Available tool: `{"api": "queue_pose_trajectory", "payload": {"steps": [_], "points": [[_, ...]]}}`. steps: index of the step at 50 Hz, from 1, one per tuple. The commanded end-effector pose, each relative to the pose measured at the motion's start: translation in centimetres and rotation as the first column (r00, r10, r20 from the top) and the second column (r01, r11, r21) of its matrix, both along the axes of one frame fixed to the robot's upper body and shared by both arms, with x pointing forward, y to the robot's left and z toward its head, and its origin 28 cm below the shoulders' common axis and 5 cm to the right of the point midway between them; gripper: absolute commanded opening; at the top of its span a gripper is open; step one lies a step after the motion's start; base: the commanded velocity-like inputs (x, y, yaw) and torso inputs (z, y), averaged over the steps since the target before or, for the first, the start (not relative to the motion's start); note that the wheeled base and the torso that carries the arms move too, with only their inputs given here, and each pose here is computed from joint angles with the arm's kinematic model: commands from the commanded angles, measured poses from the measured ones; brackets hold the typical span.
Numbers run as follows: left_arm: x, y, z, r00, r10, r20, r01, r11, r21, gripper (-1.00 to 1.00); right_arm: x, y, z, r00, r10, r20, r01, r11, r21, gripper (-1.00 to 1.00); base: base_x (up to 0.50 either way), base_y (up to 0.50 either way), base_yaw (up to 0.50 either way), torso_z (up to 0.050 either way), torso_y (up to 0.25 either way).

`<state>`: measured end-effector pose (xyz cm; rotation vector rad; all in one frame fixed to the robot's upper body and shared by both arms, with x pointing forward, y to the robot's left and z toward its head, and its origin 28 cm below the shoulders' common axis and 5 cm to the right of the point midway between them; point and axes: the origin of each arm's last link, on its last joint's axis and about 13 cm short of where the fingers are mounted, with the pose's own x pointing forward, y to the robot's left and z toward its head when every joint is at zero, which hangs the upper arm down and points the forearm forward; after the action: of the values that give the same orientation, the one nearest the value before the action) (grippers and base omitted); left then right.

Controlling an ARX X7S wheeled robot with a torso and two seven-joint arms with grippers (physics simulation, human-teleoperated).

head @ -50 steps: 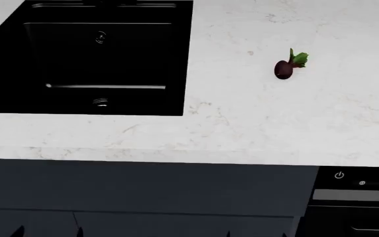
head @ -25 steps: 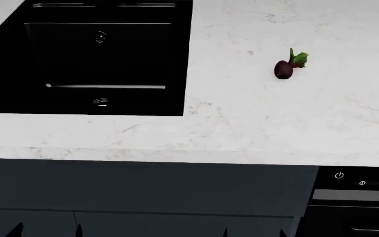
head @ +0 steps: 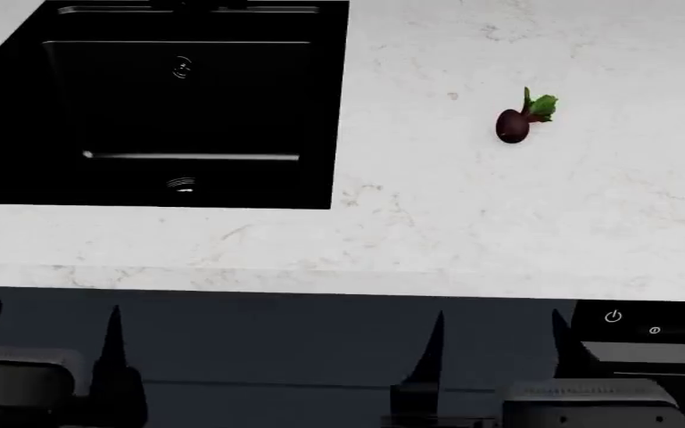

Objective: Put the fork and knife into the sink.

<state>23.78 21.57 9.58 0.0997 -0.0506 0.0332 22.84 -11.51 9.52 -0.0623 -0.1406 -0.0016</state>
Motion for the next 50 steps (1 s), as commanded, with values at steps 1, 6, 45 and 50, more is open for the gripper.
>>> {"api": "queue_pose_trajectory", "payload": {"steps": [1, 6, 45, 50], "points": [[2.5, 1.7, 5.9, 0.999, 0.04, -0.021, -0.04, 0.999, 0.005, 1.0, 1.2, -2.9, 8.0, 0.99, -0.139, 0.019, 0.14, 0.989, -0.051, 1.0, 0.0, 0.0, 0.0, 0.0, 0.0], [3.5, 2.5, 7.8, 0.997, 0.079, -0.008, -0.079, 0.997, -0.015, 1.0, 1.1, -4.5, 11.9, 0.975, -0.22, 0.008, 0.22, 0.975, -0.008, 1.0, 0.0, 0.0, 0.0, 0.0, 0.0], [7.0, 5.1, 19.2, 0.997, 0.077, -0.017, -0.077, 0.996, -0.043, 1.0, -0.4, -8.4, 21.8, 0.919, -0.393, 0.024, 0.392, 0.92, 0.026, 1.0, 0.0, 0.0, 0.0, 0.0, 0.0], [5.4, 4.9, 21.5, 0.999, 0.034, -0.01, -0.034, 0.999, -0.014, 1.0, -0.4, -8.1, 21.8, 0.925, -0.38, 0.028, 0.379, 0.925, 0.025, 1.0, 0.0, 0.0, 0.0, 0.0, 0.0]]}}
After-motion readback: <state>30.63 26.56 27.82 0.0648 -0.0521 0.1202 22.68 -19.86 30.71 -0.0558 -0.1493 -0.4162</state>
